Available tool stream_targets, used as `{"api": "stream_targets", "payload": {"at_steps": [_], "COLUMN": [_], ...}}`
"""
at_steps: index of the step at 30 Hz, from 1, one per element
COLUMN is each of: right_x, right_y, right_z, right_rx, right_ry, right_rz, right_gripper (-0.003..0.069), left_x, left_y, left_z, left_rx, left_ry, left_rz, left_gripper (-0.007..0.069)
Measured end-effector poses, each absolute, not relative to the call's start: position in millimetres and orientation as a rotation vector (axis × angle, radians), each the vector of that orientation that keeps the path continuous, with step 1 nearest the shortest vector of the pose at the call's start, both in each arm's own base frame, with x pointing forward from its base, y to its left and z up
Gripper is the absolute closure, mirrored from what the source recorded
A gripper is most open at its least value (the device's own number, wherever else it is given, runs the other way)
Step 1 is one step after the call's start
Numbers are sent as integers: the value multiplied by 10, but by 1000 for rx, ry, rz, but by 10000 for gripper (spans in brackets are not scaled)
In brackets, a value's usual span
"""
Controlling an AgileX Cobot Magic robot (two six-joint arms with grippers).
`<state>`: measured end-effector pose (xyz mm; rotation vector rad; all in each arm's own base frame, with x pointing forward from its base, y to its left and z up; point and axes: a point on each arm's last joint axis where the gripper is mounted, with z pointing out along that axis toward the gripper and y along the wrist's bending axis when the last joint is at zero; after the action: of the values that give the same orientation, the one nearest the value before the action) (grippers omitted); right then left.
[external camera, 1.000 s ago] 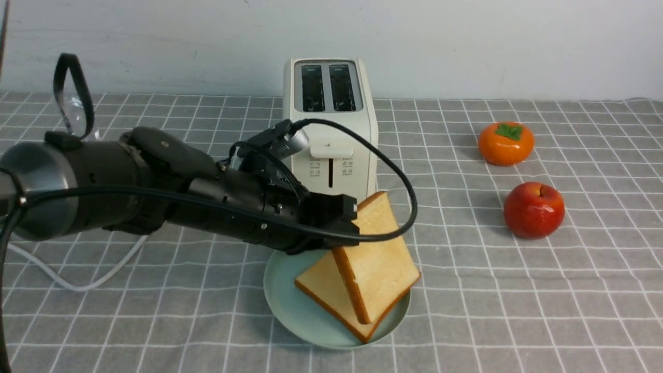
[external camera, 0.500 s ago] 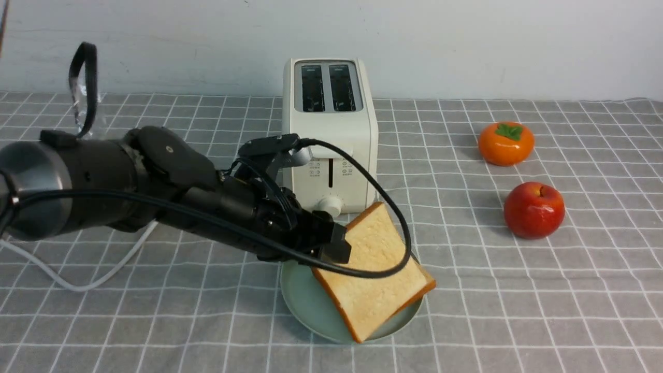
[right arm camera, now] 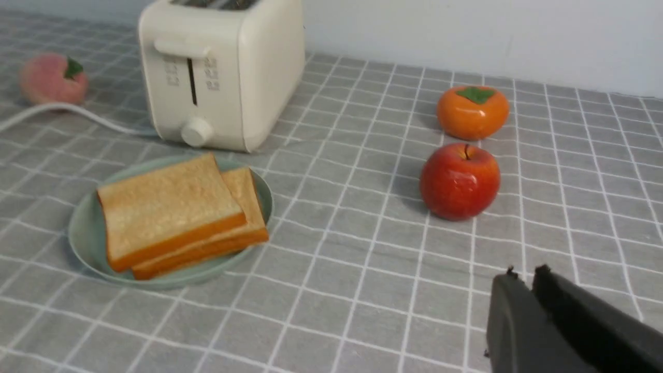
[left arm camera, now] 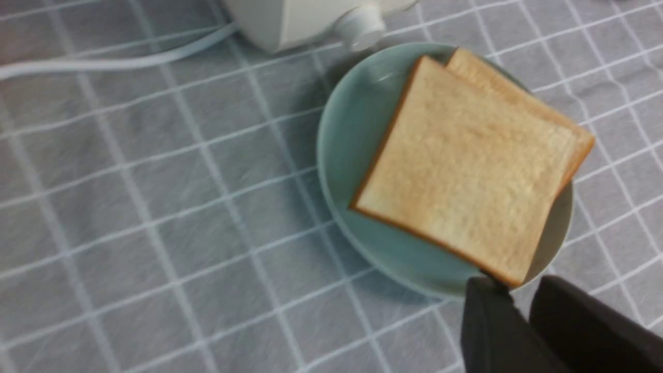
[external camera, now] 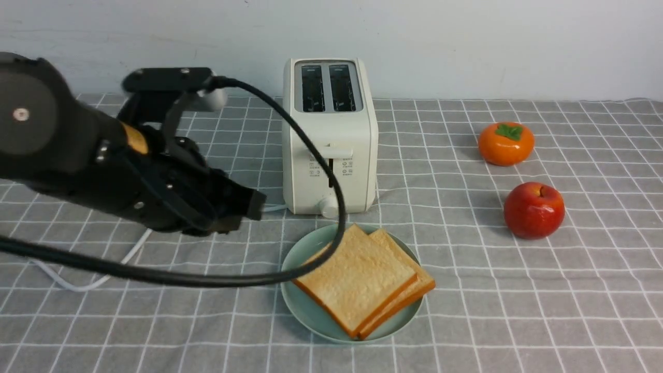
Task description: Take toasted bread from bread machine on grey coffee table place on plate.
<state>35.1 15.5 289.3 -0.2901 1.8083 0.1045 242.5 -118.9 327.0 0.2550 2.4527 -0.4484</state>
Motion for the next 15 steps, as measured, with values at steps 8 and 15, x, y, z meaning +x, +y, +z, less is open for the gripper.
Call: {"api": "stream_targets", "payload": {"at_steps": [8,15], "right_x": [338,339], "right_y": [145,143], "right_z": [2842,2838], "right_rx": [-316,-318], "right_ry": [1862,1865], "right_rz": [79,74], "right_gripper": [592,581], "left_x": [1561,908], "left_y": [-708,-426], "left_z": [3600,3460], "left_rx": [100,31], "left_ry": [2282,1927], "left_rz": [-424,-579], "left_gripper": [639,639]}}
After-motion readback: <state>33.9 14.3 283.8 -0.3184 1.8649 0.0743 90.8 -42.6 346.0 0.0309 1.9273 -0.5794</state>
